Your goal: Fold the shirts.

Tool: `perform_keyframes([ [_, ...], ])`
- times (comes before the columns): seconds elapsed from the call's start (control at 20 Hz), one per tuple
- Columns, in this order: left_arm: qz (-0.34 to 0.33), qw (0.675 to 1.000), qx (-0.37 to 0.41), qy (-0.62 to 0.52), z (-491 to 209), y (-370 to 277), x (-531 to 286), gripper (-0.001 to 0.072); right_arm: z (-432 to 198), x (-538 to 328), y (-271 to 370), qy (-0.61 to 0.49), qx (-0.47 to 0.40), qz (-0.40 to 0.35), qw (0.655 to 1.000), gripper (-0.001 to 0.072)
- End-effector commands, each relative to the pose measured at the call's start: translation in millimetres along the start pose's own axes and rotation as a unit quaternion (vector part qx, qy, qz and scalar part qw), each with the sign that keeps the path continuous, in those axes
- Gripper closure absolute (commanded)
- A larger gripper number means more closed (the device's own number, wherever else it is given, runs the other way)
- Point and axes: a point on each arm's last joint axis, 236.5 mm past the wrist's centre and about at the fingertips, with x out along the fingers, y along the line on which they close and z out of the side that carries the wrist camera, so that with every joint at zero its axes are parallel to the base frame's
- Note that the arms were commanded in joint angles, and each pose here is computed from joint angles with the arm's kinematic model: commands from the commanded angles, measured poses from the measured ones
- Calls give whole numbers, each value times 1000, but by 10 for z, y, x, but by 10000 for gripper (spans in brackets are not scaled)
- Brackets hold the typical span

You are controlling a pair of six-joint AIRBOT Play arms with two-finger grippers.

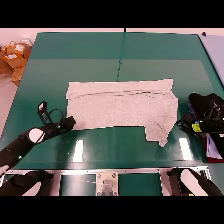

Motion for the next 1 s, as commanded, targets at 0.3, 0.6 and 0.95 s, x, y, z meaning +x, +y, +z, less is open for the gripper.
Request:
perform_keyframes([
  [0.3, 31, 990, 6, 141, -330, 12, -274, 56, -28, -3, -107, 6, 2, -22, 1000, 301],
  [0.6, 60, 982, -46, 173, -495, 198, -319, 55, 127, 6, -98, -26, 3, -20, 999, 302],
  [0.95, 10, 992, -125, 16, -197, 196, 108, 261, 84, 169, -86, 4, 26, -9, 1000, 302],
])
